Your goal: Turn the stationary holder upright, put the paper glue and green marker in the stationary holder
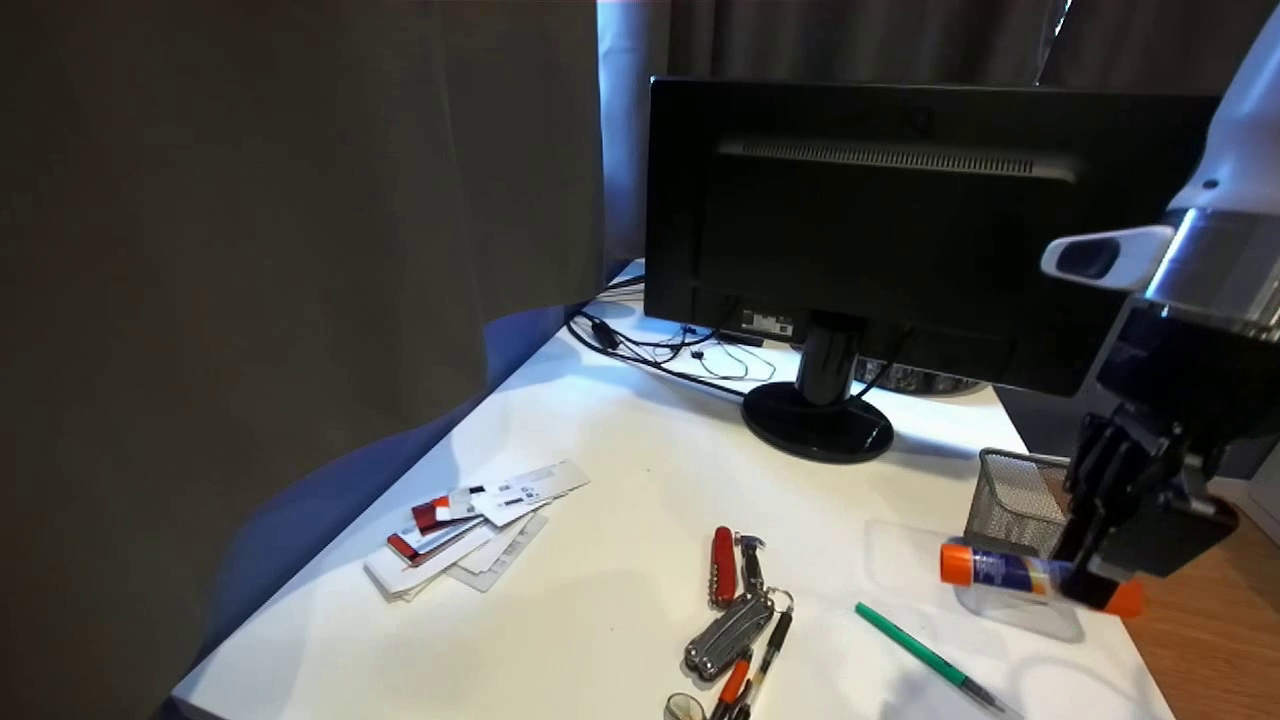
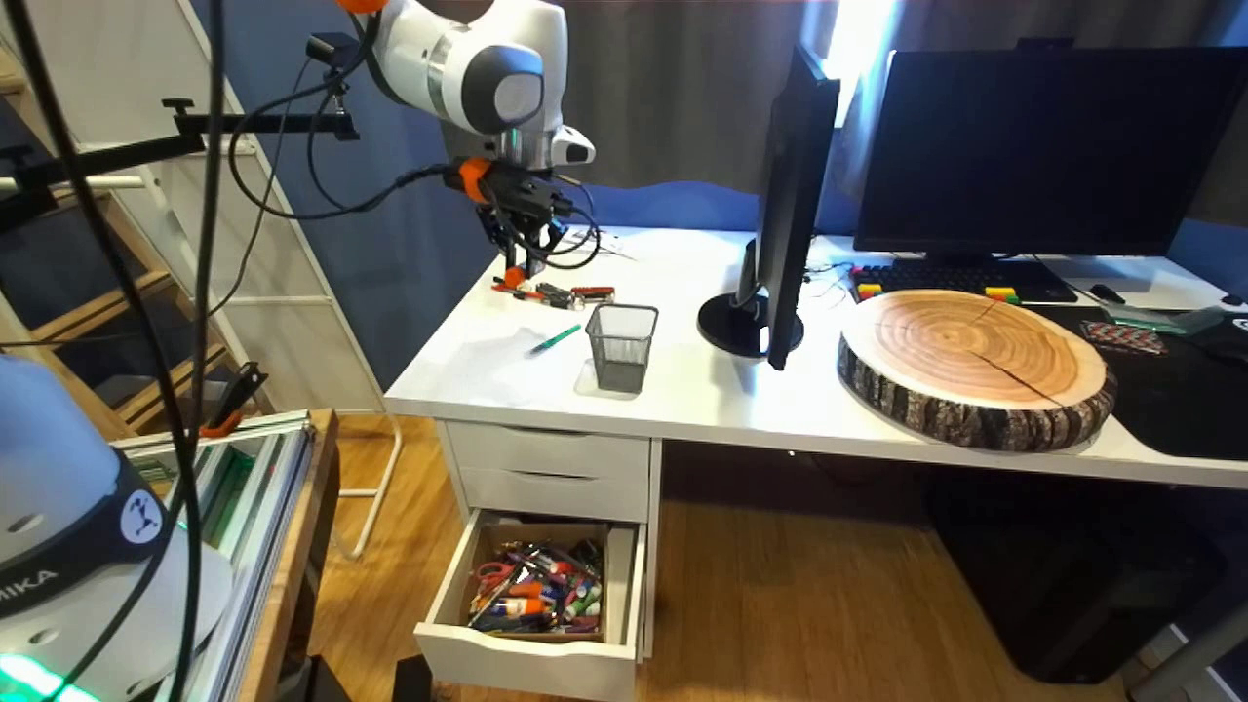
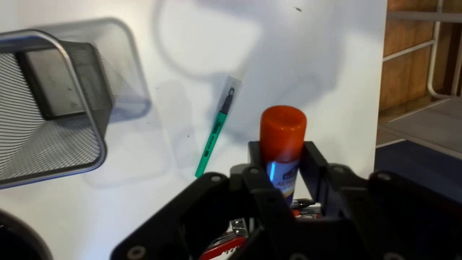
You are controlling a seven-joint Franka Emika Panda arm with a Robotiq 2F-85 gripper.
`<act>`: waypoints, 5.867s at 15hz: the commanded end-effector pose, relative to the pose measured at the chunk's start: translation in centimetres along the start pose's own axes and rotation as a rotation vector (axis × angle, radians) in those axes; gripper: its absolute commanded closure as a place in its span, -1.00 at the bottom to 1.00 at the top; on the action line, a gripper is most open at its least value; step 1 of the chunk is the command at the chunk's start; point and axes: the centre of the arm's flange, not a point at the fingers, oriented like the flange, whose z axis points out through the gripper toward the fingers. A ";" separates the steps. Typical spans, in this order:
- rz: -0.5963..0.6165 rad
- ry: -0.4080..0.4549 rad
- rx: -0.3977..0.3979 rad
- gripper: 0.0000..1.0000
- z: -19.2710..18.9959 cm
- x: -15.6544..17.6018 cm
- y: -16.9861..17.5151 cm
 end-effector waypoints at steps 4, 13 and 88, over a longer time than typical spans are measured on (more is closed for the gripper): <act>-0.019 -0.139 -0.182 0.81 -8.3 0.9 2.7; -0.026 -0.165 -0.179 0.80 -8.6 0.9 3.2; -0.362 -0.687 -0.480 -1.00 -7.2 6.5 14.0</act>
